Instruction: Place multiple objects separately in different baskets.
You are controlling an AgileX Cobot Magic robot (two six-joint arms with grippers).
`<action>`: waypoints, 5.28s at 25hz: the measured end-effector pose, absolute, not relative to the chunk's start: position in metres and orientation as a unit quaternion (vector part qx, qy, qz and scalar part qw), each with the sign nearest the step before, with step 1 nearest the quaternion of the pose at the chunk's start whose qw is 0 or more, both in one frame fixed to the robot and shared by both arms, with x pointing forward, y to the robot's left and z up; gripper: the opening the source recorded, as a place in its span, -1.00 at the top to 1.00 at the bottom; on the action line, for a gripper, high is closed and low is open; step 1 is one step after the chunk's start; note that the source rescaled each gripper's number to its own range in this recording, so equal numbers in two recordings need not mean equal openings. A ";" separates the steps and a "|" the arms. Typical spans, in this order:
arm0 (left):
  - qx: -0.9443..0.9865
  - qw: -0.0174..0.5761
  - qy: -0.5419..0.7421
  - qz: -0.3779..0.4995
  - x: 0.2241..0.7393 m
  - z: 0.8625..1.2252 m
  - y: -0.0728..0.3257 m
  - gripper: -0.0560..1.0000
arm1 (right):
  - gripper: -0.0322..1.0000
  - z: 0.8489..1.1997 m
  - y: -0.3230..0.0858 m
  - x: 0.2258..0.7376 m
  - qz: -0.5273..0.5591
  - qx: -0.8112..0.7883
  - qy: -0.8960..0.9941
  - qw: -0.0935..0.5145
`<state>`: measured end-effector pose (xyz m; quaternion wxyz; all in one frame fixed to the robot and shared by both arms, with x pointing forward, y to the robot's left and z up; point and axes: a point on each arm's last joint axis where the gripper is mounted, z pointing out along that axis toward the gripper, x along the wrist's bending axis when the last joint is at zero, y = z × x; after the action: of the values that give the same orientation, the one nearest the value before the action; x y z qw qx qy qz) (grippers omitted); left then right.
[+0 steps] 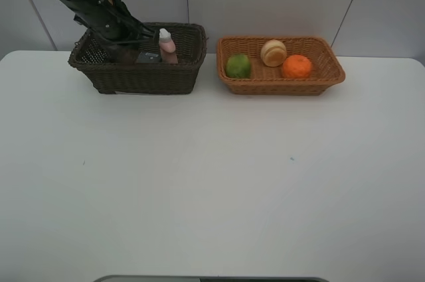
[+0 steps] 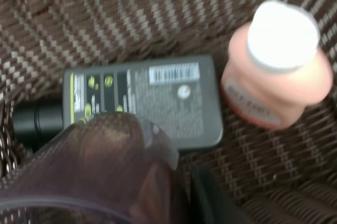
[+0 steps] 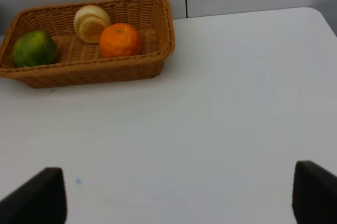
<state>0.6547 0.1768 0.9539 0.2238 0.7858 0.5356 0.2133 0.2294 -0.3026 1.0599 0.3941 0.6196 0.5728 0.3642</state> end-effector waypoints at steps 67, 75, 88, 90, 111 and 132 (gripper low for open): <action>0.678 0.321 0.596 0.287 0.250 1.142 0.301 -0.91 | -0.70 1.060 -0.303 0.229 0.364 0.620 0.573 0.394; 0.667 0.363 0.550 0.348 0.210 1.139 0.307 -0.91 | -0.70 1.060 -0.303 0.229 0.364 0.620 0.573 0.394; 0.671 0.309 0.622 0.260 0.240 1.072 0.302 -0.91 | -0.70 1.060 -0.303 0.229 0.364 0.620 0.573 0.394; 0.672 0.303 0.627 0.254 0.244 1.064 0.302 -0.91 | -0.70 1.060 -0.303 0.229 0.364 0.620 0.573 0.394; 0.646 0.366 0.594 0.310 0.228 1.045 0.304 -0.91 | -0.70 1.060 -0.303 0.229 0.364 0.620 0.573 0.394; 0.648 0.365 0.591 0.311 0.228 1.045 0.304 -0.91 | -0.70 1.060 -0.303 0.229 0.364 0.620 0.573 0.394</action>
<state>0.2276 0.3038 1.0450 0.3652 0.6481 0.5915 0.3111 0.2295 -0.3026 1.0598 0.3941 0.6197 0.5729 0.3639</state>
